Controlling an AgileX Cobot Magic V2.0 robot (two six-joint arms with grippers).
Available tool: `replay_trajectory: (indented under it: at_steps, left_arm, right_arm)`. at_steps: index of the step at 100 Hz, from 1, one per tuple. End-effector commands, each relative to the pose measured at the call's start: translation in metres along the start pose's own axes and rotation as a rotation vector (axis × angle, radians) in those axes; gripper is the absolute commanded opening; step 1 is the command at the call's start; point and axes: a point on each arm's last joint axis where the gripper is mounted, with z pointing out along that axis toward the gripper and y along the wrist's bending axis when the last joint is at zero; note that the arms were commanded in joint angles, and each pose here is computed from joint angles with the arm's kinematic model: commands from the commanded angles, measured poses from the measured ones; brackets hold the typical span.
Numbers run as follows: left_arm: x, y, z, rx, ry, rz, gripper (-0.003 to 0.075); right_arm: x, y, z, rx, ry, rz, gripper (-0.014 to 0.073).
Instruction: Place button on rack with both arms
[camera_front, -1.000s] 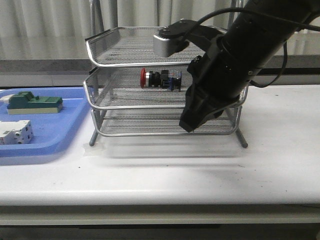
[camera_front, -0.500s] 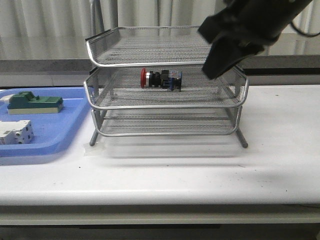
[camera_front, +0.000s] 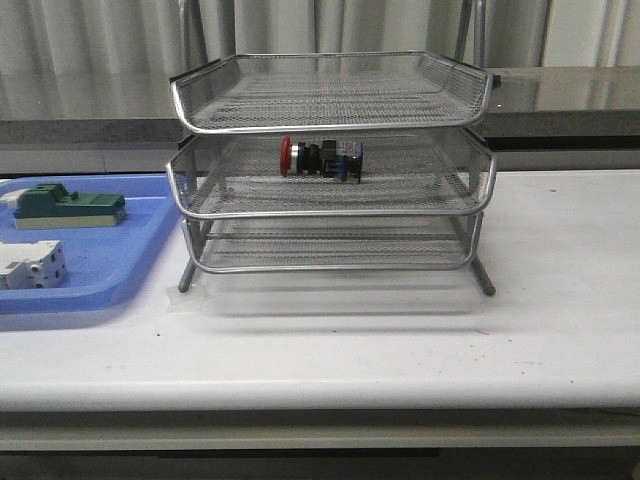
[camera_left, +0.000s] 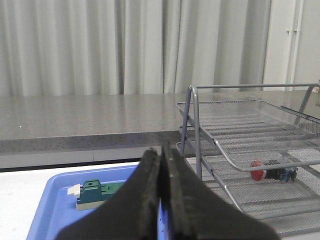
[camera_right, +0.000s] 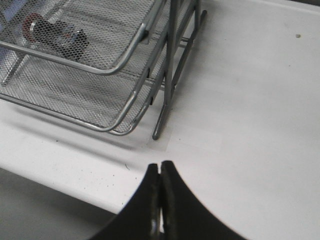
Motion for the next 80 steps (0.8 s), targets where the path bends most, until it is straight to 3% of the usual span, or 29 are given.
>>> replay_trajectory:
  at_steps: [1, 30, 80]
  left_arm:
    - [-0.014, 0.003, 0.000, -0.031, -0.083, -0.017, -0.0020]
    - [-0.014, 0.003, 0.000, -0.031, -0.083, -0.017, -0.0020]
    - [-0.014, 0.003, 0.000, -0.031, -0.083, -0.017, -0.0020]
  right_arm:
    - [0.002, 0.003, -0.024, 0.035, -0.104, 0.013, -0.0060]
    - [0.040, 0.021, -0.063, 0.042, -0.203, 0.018, -0.0060]
    - [0.044, 0.026, -0.074, 0.029, -0.227, 0.011, -0.0060]
